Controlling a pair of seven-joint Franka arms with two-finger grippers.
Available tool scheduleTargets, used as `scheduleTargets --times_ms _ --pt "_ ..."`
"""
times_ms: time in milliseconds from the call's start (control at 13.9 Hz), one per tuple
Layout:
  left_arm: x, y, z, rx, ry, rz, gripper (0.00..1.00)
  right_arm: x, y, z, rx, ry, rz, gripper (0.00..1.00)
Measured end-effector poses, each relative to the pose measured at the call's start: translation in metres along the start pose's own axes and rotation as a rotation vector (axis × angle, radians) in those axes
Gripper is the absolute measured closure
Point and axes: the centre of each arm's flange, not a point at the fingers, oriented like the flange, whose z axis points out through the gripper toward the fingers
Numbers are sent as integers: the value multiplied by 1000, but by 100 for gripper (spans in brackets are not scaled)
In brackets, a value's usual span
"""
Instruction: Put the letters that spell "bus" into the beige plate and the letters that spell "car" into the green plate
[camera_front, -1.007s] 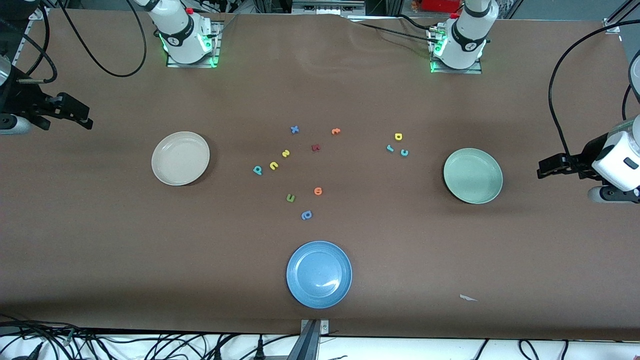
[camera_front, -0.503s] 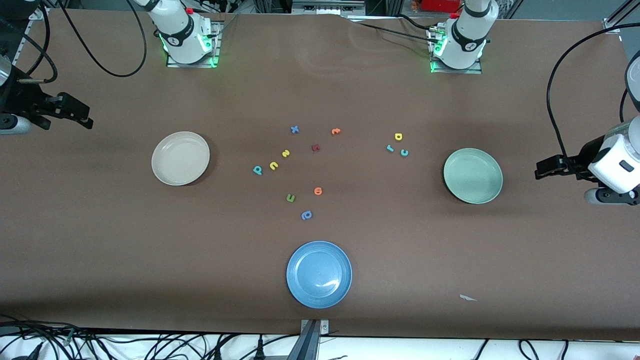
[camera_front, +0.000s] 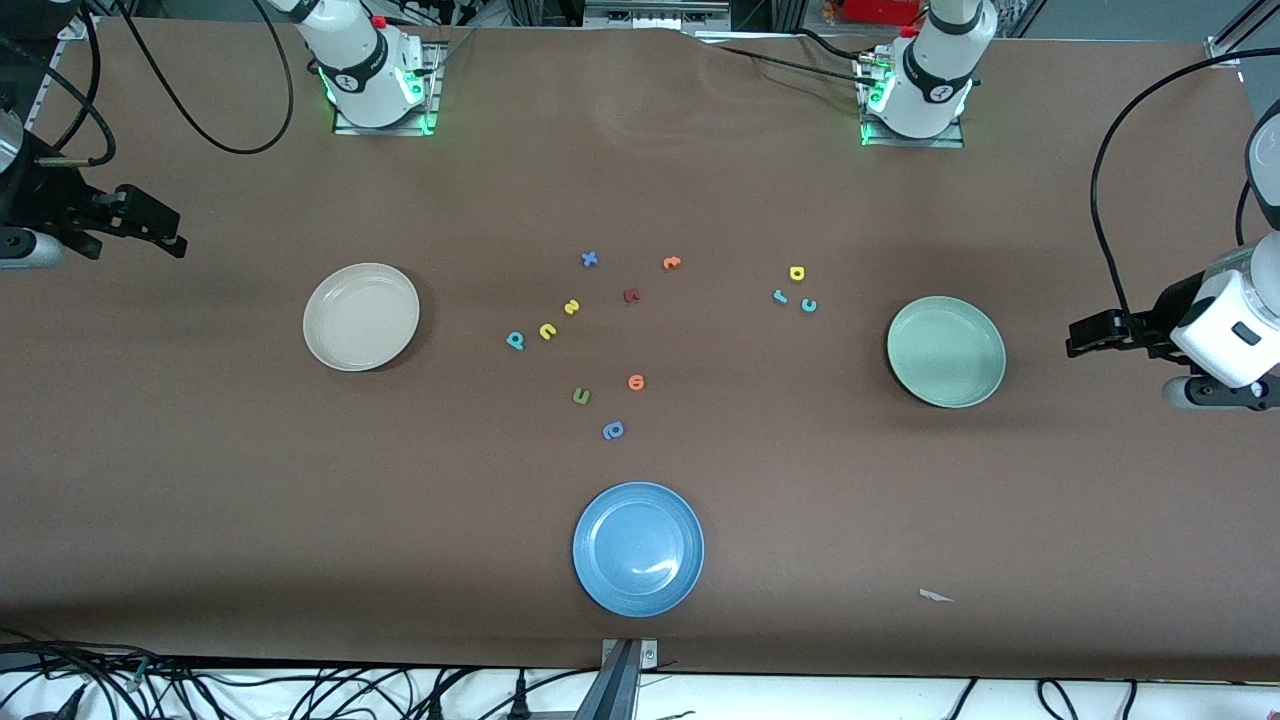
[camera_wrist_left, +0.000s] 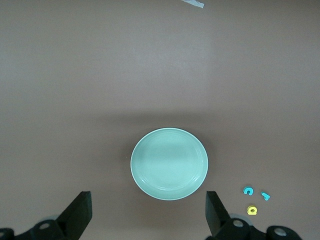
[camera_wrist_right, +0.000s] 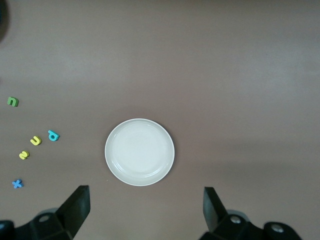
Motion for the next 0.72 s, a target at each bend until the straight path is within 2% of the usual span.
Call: scheduleTargets --times_ms 432,575,719 --pt "-1 1 1 0 -8 1 0 0 -52 1 -2 -1 -89 0" --pt "-2 1 3 -1 -20 2 0 -2 -88 3 -14 -5 -137 0" --pt "-3 2 4 -1 -30 4 0 -3 -124 15 -20 -26 -118 0"
